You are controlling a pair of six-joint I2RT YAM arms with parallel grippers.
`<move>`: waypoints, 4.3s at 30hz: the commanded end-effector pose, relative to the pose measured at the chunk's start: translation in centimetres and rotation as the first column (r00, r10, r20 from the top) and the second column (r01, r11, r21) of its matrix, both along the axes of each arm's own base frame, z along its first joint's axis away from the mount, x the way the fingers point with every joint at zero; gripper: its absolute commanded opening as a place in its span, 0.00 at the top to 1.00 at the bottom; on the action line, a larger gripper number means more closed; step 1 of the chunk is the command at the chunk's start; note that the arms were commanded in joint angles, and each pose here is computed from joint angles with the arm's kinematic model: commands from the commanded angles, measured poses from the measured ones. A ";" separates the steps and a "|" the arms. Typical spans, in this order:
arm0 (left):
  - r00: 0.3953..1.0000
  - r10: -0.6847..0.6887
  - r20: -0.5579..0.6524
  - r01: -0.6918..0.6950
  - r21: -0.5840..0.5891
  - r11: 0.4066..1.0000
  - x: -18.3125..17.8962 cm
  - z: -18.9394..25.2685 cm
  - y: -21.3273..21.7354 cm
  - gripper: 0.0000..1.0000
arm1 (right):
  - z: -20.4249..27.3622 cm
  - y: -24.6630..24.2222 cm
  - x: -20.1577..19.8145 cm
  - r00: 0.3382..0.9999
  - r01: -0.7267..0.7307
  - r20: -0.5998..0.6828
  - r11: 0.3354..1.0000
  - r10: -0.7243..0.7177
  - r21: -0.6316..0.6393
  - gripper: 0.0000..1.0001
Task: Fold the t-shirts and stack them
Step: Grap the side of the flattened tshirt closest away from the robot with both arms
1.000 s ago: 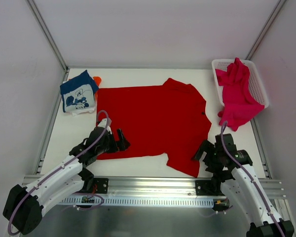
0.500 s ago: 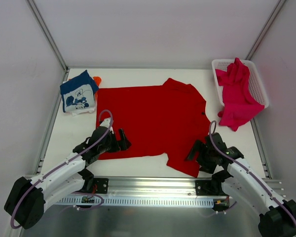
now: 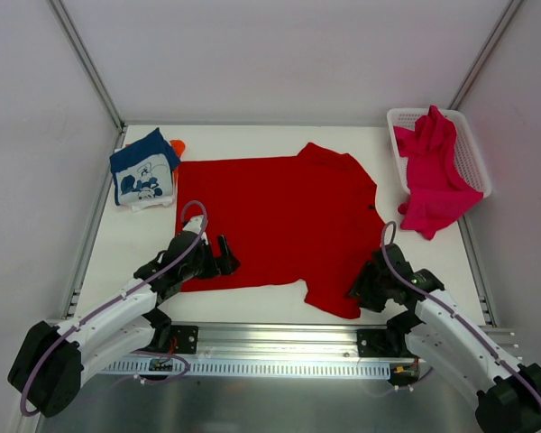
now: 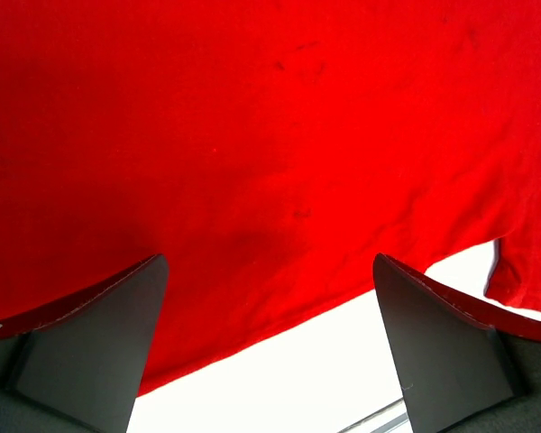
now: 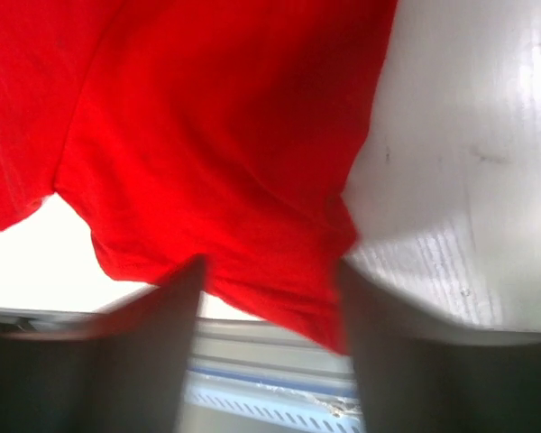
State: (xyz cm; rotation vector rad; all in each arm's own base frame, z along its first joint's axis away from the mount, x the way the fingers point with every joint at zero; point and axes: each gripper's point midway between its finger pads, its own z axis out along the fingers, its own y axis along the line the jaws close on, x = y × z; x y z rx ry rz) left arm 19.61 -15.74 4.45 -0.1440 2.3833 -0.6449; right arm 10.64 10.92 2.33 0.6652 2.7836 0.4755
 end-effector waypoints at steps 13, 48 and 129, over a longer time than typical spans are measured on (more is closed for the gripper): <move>0.978 0.210 -0.007 -0.210 0.002 0.978 0.0 -0.5 2.6 0.02 | 0.6 -0.6 0.1 0.998 0.030 0.064 1.000 -0.030 0.000 1.00; 0.624 0.723 -0.297 -0.672 0.269 0.690 -7.7 -3.3 12.0 0.01 | 0.0 1.7 5.5 0.973 -0.100 0.212 0.994 0.091 0.032 1.00; 0.813 0.577 0.080 -0.582 0.127 0.803 3.7 6.7 10.5 1.00 | 11.2 -0.9 13.4 0.883 0.012 0.463 0.982 0.078 -0.187 1.00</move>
